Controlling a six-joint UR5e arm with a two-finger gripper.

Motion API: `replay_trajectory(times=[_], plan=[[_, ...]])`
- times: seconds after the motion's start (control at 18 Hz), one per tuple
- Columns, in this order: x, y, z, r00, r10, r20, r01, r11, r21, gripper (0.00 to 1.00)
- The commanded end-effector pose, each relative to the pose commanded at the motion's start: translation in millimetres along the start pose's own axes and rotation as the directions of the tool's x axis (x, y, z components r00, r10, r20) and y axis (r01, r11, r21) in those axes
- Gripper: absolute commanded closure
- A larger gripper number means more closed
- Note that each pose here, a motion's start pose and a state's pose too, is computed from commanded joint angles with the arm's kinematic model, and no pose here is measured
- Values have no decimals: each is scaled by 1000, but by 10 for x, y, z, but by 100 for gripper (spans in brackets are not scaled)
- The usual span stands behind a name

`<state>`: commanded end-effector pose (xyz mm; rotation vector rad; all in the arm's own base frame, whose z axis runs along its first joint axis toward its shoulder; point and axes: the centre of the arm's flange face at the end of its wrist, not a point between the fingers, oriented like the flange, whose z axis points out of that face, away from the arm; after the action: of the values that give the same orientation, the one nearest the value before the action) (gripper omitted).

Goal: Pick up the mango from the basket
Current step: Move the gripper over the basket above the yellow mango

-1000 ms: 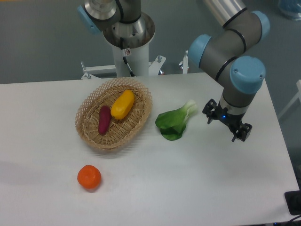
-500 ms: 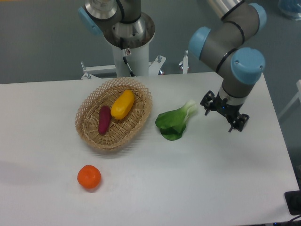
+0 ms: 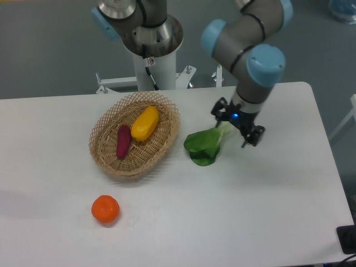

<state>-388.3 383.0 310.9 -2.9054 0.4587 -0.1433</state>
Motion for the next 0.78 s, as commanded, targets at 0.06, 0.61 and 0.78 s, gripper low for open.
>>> replay_trajectory(times=[0.06,0.61,0.78], plan=[[111,-59,28,1000,-12,-7,12,1000,1,0],[1057,-513,496,985,-139,-105,137,990,-30,0],[1243,-551,609,978,-171,-119,168,985,-30,0]])
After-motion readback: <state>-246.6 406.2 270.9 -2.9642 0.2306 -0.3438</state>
